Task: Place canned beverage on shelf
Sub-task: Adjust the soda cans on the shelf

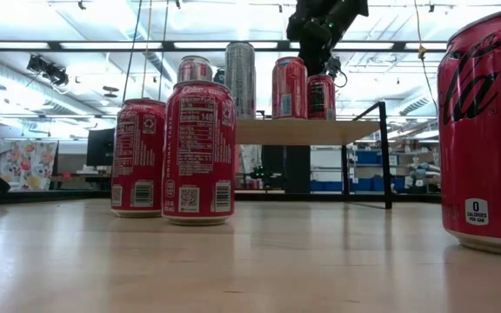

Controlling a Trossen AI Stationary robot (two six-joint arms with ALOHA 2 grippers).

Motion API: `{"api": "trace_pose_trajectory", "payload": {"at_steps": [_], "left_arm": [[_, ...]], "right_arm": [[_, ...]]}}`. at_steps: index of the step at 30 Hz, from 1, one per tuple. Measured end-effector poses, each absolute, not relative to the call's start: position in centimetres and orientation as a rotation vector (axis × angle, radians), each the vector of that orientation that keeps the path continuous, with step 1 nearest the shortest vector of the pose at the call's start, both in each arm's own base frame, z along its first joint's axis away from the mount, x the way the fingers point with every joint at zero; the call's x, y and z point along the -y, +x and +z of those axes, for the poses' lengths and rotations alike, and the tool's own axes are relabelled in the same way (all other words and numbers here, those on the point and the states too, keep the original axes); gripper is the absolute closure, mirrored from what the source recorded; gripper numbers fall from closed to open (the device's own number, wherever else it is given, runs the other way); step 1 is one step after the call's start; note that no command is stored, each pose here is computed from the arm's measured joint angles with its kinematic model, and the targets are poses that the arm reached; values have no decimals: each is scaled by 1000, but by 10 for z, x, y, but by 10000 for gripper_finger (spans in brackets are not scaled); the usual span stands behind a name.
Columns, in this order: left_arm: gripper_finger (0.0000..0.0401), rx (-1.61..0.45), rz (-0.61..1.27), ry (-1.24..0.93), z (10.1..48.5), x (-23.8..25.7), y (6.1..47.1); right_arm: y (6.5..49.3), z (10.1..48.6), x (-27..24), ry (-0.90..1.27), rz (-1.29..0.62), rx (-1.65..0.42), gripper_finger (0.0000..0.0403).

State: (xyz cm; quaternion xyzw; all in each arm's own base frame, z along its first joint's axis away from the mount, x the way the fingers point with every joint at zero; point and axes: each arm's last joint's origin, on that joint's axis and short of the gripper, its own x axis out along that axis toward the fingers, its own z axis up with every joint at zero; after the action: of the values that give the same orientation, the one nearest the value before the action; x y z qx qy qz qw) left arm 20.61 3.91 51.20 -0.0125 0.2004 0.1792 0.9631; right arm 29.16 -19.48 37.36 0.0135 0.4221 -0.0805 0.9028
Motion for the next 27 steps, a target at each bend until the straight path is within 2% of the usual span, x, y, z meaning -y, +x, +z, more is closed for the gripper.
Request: {"api": "trace_pose_trajectory", "payload": {"at_steps": [5, 14, 27], "left_arm": [[113, -406, 362, -25, 512, -39, 206], [113, -409, 362, -25, 512, -39, 206], [113, -410, 362, -23, 512, -39, 206]], "right_arm": [[296, 364, 197, 58, -139, -836, 38], [300, 362, 199, 41, -137, -793, 88], [304, 357, 202, 23, -142, -761, 77]]}}
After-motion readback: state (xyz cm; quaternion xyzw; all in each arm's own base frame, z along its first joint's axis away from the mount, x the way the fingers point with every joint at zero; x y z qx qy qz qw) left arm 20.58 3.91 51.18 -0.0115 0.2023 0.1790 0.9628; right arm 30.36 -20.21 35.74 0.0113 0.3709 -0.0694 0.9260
